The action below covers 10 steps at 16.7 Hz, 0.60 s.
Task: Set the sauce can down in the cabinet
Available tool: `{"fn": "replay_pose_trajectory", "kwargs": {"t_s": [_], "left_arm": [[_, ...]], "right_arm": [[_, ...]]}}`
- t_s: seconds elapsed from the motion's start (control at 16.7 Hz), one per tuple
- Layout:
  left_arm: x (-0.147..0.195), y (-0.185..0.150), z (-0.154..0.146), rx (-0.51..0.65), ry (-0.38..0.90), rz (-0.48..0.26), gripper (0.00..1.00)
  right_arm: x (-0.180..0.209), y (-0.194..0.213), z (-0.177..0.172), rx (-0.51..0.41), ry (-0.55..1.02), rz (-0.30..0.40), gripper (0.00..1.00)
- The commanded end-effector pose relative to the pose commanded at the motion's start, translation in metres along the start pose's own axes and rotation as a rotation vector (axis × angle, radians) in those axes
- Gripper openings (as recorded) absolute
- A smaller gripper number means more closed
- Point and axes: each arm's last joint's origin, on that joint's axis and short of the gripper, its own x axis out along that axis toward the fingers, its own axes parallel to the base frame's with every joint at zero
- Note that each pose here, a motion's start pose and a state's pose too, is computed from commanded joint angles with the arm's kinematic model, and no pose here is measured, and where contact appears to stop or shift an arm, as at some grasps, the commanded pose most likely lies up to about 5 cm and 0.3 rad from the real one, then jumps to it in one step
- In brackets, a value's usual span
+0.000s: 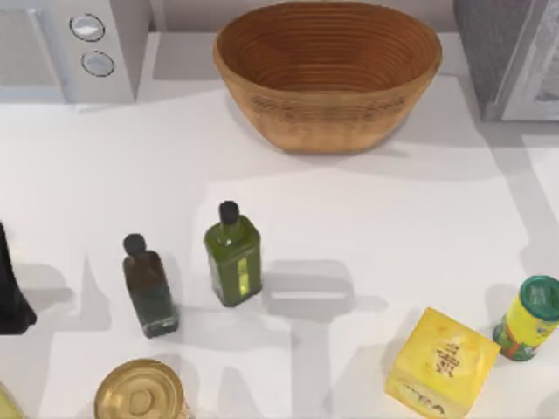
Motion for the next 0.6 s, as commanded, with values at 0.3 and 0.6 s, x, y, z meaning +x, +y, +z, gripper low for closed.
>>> {"fn": "replay_pose_trajectory", "kwargs": {"t_s": [0.3,0.6], "left_arm": [[0.0000,0.0000,0.0000,0.000,0.000,0.000,1.00],[0.0000,0.0000,0.0000,0.000,0.000,0.000,1.00]], "right_arm": [[0.0002,0.0000,0.0000,0.000,0.000,0.000,0.08],[0.0002,0.0000,0.0000,0.000,0.000,0.000,0.45]]}}
